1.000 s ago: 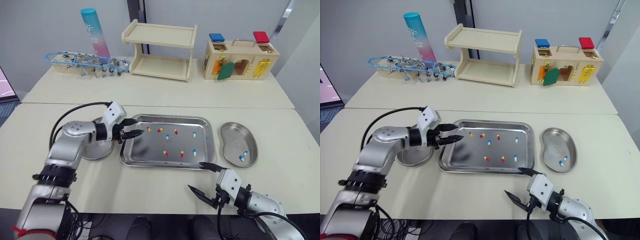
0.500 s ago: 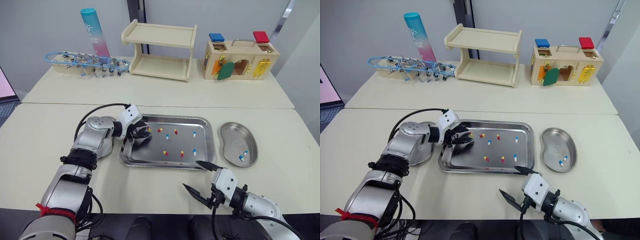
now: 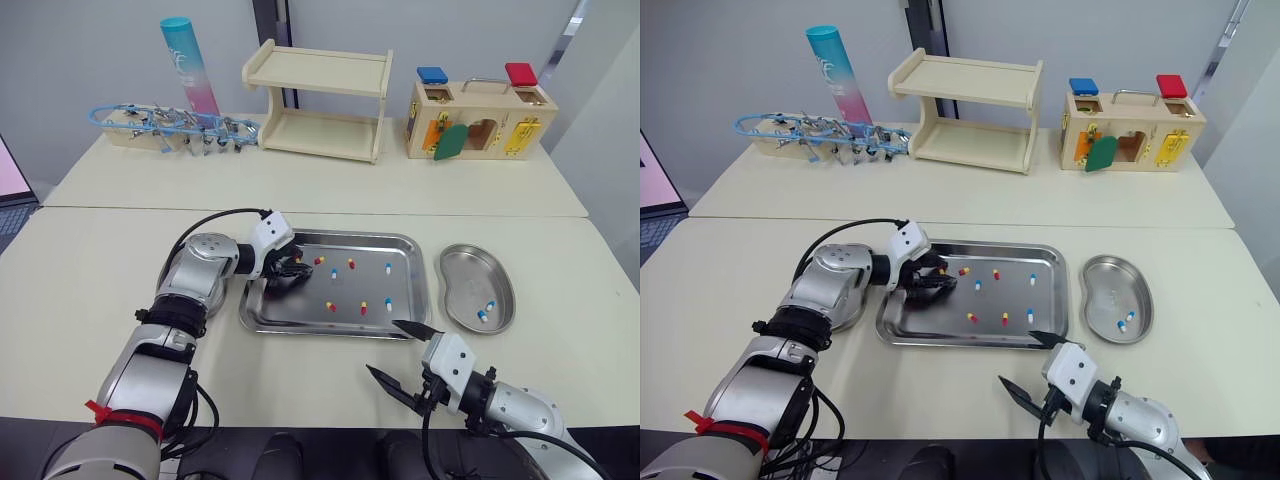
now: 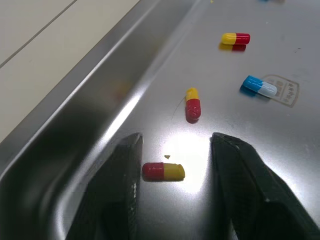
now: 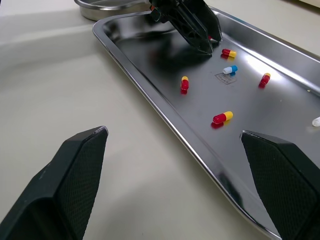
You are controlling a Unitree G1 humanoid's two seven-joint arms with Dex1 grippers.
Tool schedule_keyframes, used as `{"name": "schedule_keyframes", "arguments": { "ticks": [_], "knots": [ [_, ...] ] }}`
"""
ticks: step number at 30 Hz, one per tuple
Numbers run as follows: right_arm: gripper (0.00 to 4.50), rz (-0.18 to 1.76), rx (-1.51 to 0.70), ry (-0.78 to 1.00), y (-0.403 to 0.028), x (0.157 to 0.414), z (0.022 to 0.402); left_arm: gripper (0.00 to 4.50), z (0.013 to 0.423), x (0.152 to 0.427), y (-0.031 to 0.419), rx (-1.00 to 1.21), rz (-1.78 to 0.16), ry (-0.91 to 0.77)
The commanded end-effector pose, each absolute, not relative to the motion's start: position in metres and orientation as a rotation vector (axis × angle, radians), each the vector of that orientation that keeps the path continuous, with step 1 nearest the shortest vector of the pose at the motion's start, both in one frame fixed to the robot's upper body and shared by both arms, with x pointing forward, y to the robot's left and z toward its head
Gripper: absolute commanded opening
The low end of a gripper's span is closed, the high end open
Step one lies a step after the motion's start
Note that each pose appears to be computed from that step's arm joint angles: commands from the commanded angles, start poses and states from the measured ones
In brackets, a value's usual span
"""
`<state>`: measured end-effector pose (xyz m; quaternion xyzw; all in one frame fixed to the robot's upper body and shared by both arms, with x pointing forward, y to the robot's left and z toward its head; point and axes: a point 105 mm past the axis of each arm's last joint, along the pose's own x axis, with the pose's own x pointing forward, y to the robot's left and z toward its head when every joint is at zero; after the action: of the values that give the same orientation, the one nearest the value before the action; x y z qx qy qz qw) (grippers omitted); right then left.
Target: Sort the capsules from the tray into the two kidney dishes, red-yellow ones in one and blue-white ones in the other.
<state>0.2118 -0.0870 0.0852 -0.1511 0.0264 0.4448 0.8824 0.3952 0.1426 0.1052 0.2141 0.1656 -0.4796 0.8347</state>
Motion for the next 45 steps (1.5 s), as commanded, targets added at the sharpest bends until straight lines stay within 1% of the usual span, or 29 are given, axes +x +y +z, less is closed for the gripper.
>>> {"name": "schedule_keyframes", "arguments": {
  "ticks": [1,3,5,14,20,21,24,26,29,32,34,38,45],
  "knots": [
    [4.50,0.923,-0.317,-0.007,-0.085,0.212,0.102,1.11,0.098,0.393,0.145,0.458,-1.013,0.393],
    [4.50,0.923,-0.318,-0.007,-0.086,0.212,0.102,0.47,0.098,0.392,0.145,0.452,-1.022,0.393],
    [4.50,0.923,-0.320,-0.006,-0.086,0.213,0.103,0.03,0.099,0.391,0.144,0.450,-1.028,0.388],
    [4.50,0.921,-0.325,-0.011,-0.087,0.217,0.104,0.03,0.132,0.390,0.138,0.412,-1.030,0.282],
    [4.50,0.919,-0.323,-0.008,-0.088,0.218,0.103,0.03,0.164,0.380,0.140,0.381,-1.081,0.155],
    [4.50,0.919,-0.324,-0.007,-0.088,0.218,0.103,0.03,0.165,0.378,0.144,0.414,-1.084,0.153],
    [4.50,0.920,-0.328,-0.005,-0.089,0.218,0.102,0.60,0.165,0.372,0.152,0.432,-1.103,0.173],
    [4.50,0.921,-0.330,-0.005,-0.090,0.218,0.102,1.25,0.165,0.371,0.157,0.440,-1.089,0.176],
    [4.50,0.924,-0.336,-0.004,-0.091,0.217,0.102,2.22,0.169,0.370,0.163,0.422,-1.058,0.138],
    [4.50,0.937,-0.349,0.001,-0.094,0.215,0.101,3.19,0.168,0.357,0.169,0.405,-1.081,0.114],
    [4.50,0.942,-0.363,0.006,-0.097,0.214,0.101,3.19,0.167,0.348,0.175,0.400,-1.083,0.109],
    [4.50,0.938,-0.370,0.007,-0.101,0.217,0.100,3.19,0.166,0.339,0.183,0.385,-1.050,0.107],
    [4.50,0.957,-0.376,0.012,-0.103,0.218,0.098,3.19,0.172,0.309,0.210,0.348,-0.995,0.090]
  ]
}}
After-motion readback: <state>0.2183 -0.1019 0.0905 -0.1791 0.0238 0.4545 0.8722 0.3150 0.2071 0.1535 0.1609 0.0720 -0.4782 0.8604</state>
